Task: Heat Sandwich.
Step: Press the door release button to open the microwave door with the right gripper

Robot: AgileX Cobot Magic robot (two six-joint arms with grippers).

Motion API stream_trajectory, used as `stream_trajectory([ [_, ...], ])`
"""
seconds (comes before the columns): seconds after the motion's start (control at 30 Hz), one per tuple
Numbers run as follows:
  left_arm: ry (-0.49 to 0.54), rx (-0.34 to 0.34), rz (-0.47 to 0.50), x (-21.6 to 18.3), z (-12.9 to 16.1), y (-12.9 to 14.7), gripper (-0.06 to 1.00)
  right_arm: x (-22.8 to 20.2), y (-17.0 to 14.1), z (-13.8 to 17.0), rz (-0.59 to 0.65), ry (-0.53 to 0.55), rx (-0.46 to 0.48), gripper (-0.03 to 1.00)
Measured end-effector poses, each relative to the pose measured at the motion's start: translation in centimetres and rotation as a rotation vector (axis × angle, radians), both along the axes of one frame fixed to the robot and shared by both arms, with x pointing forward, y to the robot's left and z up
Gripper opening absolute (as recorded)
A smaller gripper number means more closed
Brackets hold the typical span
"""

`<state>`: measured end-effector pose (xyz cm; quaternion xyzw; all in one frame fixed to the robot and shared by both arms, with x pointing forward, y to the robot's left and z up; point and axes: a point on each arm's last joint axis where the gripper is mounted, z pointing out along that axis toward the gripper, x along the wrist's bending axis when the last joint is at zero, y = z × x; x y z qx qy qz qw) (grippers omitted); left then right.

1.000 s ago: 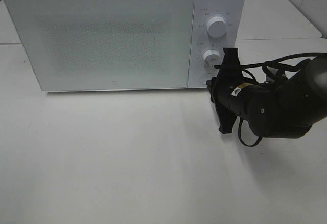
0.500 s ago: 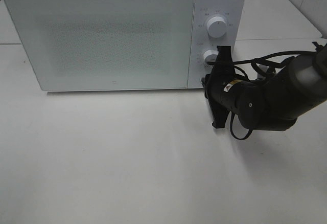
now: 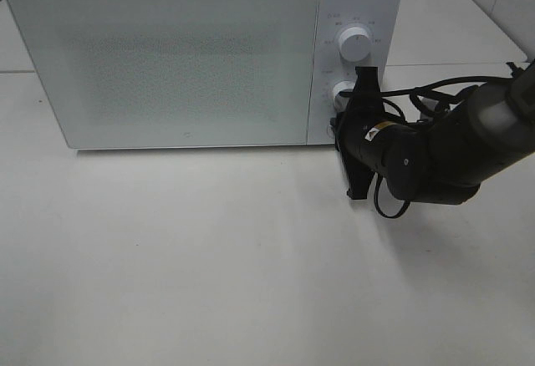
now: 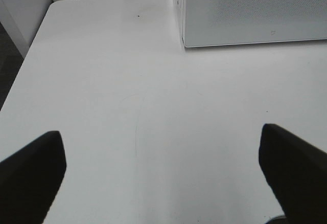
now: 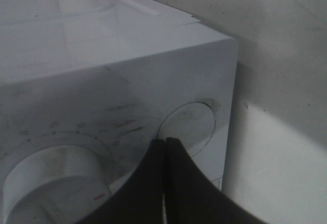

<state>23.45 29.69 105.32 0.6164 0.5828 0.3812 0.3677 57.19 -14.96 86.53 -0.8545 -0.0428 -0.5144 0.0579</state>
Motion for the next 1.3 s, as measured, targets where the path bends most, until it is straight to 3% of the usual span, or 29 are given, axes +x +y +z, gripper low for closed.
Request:
stream_trajectory([
  [0.3, 0.000, 0.000, 0.000, 0.0, 0.0, 0.0, 0.97, 0.0, -0.3, -1.5, -0.020, 0.030, -0.014, 0.01],
  [1.3, 0.000, 0.000, 0.000, 0.0, 0.0, 0.0, 0.97, 1.0, 0.2, -1.4, -0.067, -0.031, -0.022, 0.01],
])
